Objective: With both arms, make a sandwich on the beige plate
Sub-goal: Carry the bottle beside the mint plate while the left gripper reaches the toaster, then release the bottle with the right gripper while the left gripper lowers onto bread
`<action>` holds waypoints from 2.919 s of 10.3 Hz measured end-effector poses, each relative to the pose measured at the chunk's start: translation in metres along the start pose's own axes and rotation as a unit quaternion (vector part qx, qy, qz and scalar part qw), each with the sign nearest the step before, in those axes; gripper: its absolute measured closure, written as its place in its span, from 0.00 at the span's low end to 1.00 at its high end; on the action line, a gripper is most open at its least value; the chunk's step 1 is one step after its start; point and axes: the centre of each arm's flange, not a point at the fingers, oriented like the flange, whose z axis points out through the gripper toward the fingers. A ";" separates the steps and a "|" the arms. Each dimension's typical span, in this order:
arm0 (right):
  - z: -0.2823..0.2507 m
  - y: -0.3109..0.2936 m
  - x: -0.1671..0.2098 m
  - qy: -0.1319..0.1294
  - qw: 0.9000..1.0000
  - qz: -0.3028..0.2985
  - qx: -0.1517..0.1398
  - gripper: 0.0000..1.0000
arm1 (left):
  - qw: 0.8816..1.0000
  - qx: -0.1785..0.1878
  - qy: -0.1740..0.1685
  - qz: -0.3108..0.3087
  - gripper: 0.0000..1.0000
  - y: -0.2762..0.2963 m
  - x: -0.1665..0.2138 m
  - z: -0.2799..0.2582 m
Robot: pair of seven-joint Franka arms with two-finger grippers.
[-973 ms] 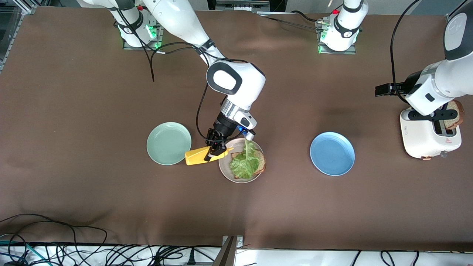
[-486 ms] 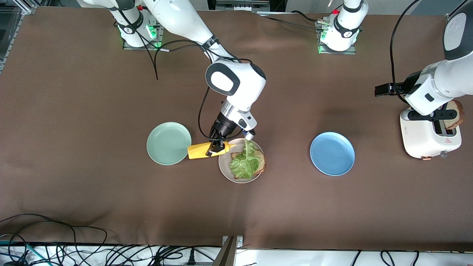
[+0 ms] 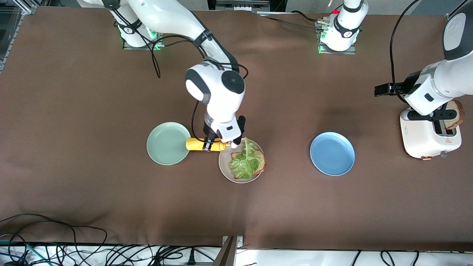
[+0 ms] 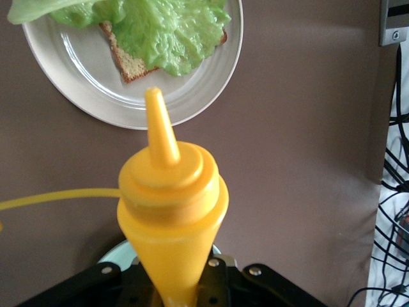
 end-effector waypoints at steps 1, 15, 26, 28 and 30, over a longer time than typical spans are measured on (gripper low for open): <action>-0.003 0.016 -0.015 0.022 0.999 0.014 0.037 0.81 | 1.000 0.000 0.000 0.000 0.00 0.000 0.000 0.000; 0.140 0.160 -0.338 0.418 0.811 -0.142 0.384 0.81 | 0.998 0.051 0.025 -0.022 0.00 -0.030 0.010 -0.002; 0.313 0.121 -0.416 0.554 0.738 -0.205 0.328 0.79 | 0.995 0.052 0.044 0.067 0.00 -0.301 0.026 0.058; 0.315 0.120 -0.415 0.555 0.737 -0.203 0.328 0.70 | 0.993 0.049 0.049 0.096 0.00 -0.344 0.039 0.096; 0.315 0.121 -0.418 0.556 0.738 -0.202 0.326 0.44 | 0.993 0.041 0.041 0.101 0.00 -0.357 0.054 0.127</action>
